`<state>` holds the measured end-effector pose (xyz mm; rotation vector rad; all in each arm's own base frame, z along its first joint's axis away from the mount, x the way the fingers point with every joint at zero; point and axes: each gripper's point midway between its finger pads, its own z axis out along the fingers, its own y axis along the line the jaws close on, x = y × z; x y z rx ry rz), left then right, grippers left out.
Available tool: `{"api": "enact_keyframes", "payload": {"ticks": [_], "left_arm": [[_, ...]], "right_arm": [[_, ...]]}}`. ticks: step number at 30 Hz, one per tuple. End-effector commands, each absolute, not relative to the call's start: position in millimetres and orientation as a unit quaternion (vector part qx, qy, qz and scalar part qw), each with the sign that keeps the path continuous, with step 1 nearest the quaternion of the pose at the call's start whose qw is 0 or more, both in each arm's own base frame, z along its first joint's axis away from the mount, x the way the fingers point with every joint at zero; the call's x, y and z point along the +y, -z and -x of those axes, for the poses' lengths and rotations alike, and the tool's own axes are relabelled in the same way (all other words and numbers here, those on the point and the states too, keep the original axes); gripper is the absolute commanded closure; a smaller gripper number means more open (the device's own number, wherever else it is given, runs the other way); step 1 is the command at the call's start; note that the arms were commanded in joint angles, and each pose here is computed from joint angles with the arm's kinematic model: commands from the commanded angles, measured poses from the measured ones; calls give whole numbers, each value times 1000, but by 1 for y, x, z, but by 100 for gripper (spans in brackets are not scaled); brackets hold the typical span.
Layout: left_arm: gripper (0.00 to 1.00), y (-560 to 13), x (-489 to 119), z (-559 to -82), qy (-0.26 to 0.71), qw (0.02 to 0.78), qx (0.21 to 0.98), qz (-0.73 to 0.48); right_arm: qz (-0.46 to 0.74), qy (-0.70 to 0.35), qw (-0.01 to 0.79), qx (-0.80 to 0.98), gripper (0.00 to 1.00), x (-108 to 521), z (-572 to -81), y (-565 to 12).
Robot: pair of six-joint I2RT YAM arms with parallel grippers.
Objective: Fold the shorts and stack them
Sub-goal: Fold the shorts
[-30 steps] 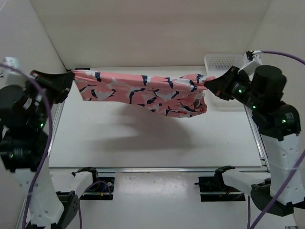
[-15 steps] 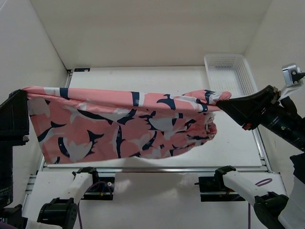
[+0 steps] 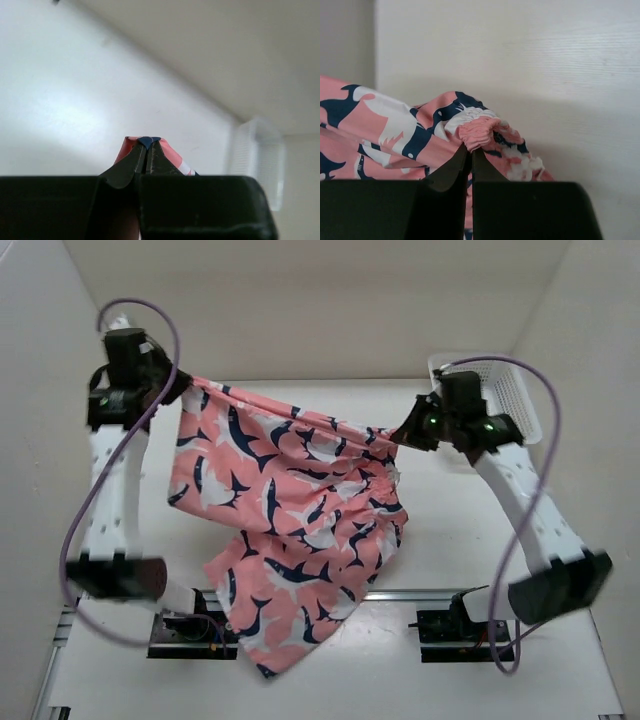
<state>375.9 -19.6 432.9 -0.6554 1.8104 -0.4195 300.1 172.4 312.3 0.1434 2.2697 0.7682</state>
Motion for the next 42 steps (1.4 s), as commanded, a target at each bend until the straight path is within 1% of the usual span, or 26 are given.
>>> {"api": "enact_keyframes", "payload": {"ticks": [1,2,3,5,6,7,8,12,13,16,18,20,21,24,25,26,28,29,31,32,35,36,38,39,40,42], "left_arm": [[90,-397,21,-420,119,541,771,314],[90,-366,27,-445,107,511,792,318],[90,-365,28,-457,105,511,793,314],[90,-335,31,-485,107,483,810,316],[90,-343,32,-495,107,493,806,310],[90,-342,36,-503,110,493,805,311],[90,-327,37,-516,104,482,813,309],[90,-331,47,-538,113,489,810,304],[90,-343,46,-540,119,500,806,295],[90,-349,38,-540,136,500,809,277],[90,-367,26,-521,147,506,810,259],[90,-354,15,-501,143,487,827,241],[90,-349,1,-476,153,470,838,232],[90,-329,-22,-432,182,434,857,210],[90,-341,-35,-406,197,441,853,199],[90,-303,-40,-387,192,401,872,204],[90,-300,-44,-352,194,404,872,200],[90,-271,-51,-334,197,371,885,199],[90,-267,-59,-307,211,372,884,188],[90,-242,-64,-291,214,341,895,194],[90,-226,-71,-262,223,327,895,204],[90,-203,-76,-247,223,296,904,214],[90,-191,-80,-232,225,290,904,220],[90,-174,-83,-220,222,267,911,222],[90,-169,-83,-216,224,261,909,234],[90,-157,-86,-203,225,247,911,242]], "right_arm": [[-92,-197,373,902,100,143,-364,-255],[-96,-197,366,904,100,144,-377,-248],[-116,-187,345,913,100,141,-401,-220],[-120,-198,337,913,100,148,-425,-215],[-133,-194,316,919,100,148,-443,-191],[-138,-191,314,920,100,146,-454,-186],[-145,-201,290,924,100,153,-462,-168],[-152,-220,298,916,100,165,-492,-173],[-152,-230,306,911,100,169,-499,-183],[-146,-242,304,910,100,174,-503,-185],[-148,-247,309,907,100,170,-503,-191],[-142,-248,306,908,100,169,-494,-193],[-142,-248,292,913,100,164,-484,-187],[-148,-244,279,917,100,153,-470,-178],[-148,-245,269,920,100,152,-458,-175],[-154,-242,266,920,100,146,-454,-172],[-148,-241,269,921,100,144,-441,-177],[-151,-237,257,925,100,142,-432,-168],[-148,-232,263,925,100,138,-419,-172],[-148,-231,260,926,100,137,-412,-171],[-155,-216,250,931,100,128,-384,-159],[-157,-212,241,934,100,125,-368,-152],[-158,-198,240,937,100,118,-356,-143],[-160,-192,245,937,100,115,-349,-144],[-163,-185,226,942,100,112,-336,-129],[-164,-183,232,941,100,109,-324,-125]]}}
